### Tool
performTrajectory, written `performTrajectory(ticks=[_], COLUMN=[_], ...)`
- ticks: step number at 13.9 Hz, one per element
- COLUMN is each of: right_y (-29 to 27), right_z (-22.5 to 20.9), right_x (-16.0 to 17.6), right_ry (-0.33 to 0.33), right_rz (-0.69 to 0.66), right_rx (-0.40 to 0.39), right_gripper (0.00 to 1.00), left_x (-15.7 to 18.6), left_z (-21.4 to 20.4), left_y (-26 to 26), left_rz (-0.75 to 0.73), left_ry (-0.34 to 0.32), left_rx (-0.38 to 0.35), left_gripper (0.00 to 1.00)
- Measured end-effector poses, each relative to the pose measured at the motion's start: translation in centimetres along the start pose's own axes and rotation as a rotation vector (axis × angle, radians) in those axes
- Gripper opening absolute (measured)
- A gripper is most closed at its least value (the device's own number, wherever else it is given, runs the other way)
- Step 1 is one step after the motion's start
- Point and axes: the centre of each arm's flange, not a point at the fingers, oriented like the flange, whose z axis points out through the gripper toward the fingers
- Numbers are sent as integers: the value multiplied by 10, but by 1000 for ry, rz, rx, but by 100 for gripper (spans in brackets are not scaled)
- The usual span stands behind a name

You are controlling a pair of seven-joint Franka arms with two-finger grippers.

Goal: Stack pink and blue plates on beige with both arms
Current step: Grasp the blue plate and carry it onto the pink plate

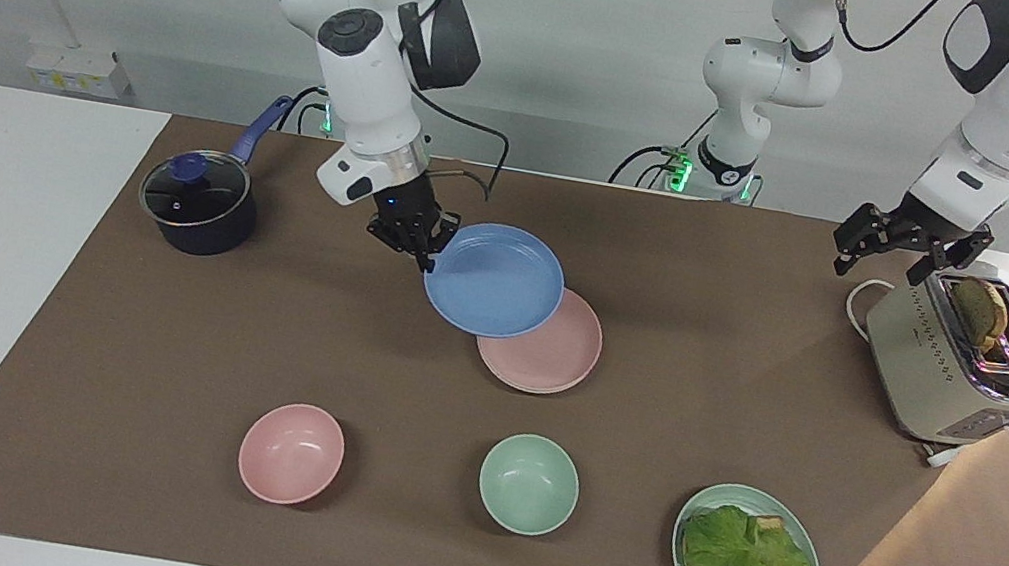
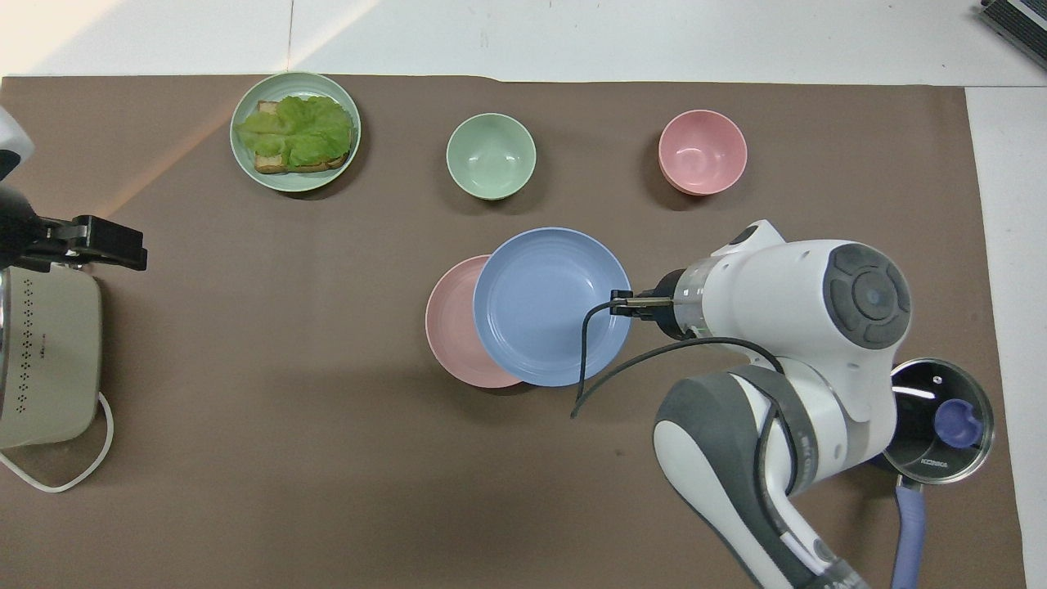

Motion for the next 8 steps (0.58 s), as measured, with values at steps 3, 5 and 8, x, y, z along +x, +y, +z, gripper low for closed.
performTrajectory(ticks=[3,5,8], right_y=[-18,-36,-42], right_z=[22,38,45], right_x=[-7,-14,-17], right_ry=[-11,-12,-21], right_rz=[13,25,17], right_rx=[0,0,-5], right_gripper=[3,3,3], left_x=[0,0,0], left_z=[0,0,0], left_y=[0,0,0], left_rz=[0,0,0], left_ry=[0,0,0], left_rx=[0,0,0], left_gripper=[100,100,100])
